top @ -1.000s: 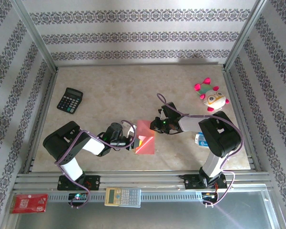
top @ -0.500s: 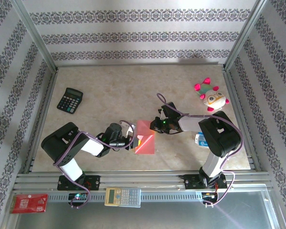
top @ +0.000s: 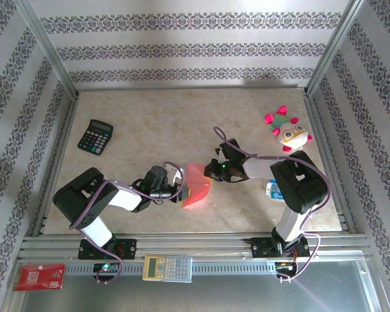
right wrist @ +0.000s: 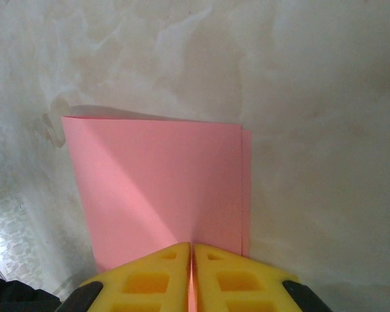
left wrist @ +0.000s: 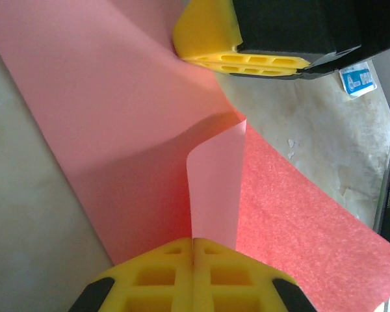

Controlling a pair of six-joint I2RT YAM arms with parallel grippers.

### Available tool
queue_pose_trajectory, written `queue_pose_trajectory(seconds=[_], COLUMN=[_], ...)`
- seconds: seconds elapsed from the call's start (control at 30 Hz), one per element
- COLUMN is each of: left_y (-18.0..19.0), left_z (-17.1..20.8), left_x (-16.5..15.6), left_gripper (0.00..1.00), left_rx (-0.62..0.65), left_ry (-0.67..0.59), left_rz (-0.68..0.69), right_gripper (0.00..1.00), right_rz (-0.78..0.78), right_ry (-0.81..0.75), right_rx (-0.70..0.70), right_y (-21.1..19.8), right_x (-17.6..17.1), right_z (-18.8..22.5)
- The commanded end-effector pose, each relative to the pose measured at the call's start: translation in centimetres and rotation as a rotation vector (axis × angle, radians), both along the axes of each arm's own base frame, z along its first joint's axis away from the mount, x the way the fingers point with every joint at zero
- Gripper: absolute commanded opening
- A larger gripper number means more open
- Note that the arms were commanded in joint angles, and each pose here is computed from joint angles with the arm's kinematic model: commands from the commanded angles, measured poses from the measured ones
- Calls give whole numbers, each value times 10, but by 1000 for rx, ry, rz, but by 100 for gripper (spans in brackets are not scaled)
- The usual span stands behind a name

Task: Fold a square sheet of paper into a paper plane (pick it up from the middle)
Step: Fold the triangle a second time at the center of the table.

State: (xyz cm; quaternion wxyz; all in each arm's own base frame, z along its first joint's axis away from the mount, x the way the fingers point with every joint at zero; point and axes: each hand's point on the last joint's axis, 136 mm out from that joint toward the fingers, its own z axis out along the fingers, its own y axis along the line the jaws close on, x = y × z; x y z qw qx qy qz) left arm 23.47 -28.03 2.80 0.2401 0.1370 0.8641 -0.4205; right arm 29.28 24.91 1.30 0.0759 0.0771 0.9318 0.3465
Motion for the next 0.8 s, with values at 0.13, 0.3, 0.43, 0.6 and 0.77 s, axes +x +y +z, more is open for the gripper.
queue_pose_trajectory(seconds=[0.13, 0.3, 0.43, 0.6, 0.77], left_y=[-3, 5, 10, 11, 6], left_z=[-5, -10, -18, -18, -12], left_x=[0, 0, -2, -5, -7], left_gripper=[4, 3, 3, 3, 3], left_rx=[7, 53, 94, 89, 59], left_ry=[33, 40, 63, 81, 86], left_rz=[-5, 25, 38, 39, 31], right_gripper=[13, 14, 16, 18, 18], right_rz=[10, 13, 22, 40, 44], right_ry=[54, 52, 41, 11, 11], right_rx=[-93, -90, -76, -44, -41], right_y=[-11, -11, -9, -2, -1], right_x=[-15, -15, -13, -8, -8], right_z=[-24, -24, -20, -9, -7])
